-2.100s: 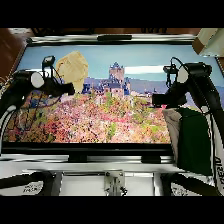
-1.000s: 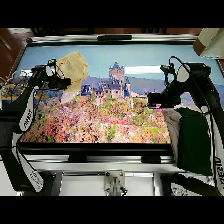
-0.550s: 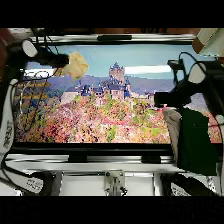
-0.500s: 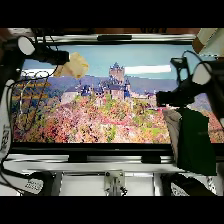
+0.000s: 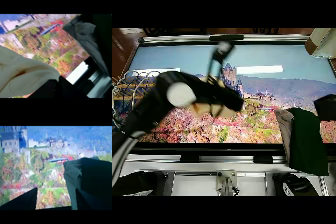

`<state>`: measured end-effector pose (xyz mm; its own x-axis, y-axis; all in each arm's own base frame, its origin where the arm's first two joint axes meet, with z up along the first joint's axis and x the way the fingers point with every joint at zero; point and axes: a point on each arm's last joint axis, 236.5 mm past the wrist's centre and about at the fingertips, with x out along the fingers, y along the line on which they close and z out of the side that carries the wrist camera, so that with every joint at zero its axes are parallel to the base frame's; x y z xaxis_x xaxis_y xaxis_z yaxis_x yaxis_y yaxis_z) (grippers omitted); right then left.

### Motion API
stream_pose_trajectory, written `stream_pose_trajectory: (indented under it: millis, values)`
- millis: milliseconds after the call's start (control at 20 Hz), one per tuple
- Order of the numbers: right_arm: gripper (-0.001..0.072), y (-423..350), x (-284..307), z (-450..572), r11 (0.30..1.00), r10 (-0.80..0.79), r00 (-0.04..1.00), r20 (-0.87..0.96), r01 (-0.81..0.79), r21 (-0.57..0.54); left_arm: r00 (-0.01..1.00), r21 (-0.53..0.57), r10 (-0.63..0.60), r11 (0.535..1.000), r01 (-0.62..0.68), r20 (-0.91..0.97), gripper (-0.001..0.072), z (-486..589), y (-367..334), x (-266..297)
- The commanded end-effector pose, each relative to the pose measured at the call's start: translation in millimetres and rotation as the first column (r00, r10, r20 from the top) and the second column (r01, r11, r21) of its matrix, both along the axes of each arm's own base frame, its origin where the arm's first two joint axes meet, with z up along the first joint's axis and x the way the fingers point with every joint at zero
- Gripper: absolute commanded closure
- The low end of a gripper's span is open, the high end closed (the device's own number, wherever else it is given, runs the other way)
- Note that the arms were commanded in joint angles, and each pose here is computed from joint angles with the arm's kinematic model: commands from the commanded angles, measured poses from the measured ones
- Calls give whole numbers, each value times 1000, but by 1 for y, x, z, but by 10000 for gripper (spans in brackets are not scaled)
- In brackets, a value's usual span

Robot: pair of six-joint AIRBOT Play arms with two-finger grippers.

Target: Fold the shirts.

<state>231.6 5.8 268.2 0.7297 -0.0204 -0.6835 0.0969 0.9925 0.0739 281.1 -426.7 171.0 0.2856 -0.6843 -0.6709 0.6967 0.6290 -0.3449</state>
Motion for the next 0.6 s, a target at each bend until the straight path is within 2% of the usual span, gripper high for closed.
stream_pose_trajectory:
  millis: [0,50,100,150,200,300,400,550]
  values:
    - [132,-8,-26,18,998,-50,996,79,47,49,995,-17,-59,998,57,-85,670,-49,-55,-57]
    - [132,-7,-27,14,998,-48,997,56,46,49,994,0,-53,999,53,-95,558,-58,-55,-54]
    - [132,-5,-26,9,998,-42,999,33,40,51,994,14,-34,999,35,-103,311,-61,-48,-45]
    - [132,0,-24,4,998,-22,1000,6,21,53,994,32,-13,999,17,-104,123,-58,-34,-32]
    - [132,5,-21,-2,998,-3,1000,-23,5,56,996,78,-7,997,14,-86,76,-53,-11,-15]
    - [132,16,-12,-19,998,32,993,-111,-25,59,997,229,63,972,-52,-38,76,-51,63,34]
    - [132,29,-1,-43,995,80,974,-213,-67,67,966,355,249,911,-210,-66,77,-61,156,79]
    - [131,46,16,-102,988,154,906,-395,-134,77,847,432,480,830,-354,-227,77,-105,259,100]
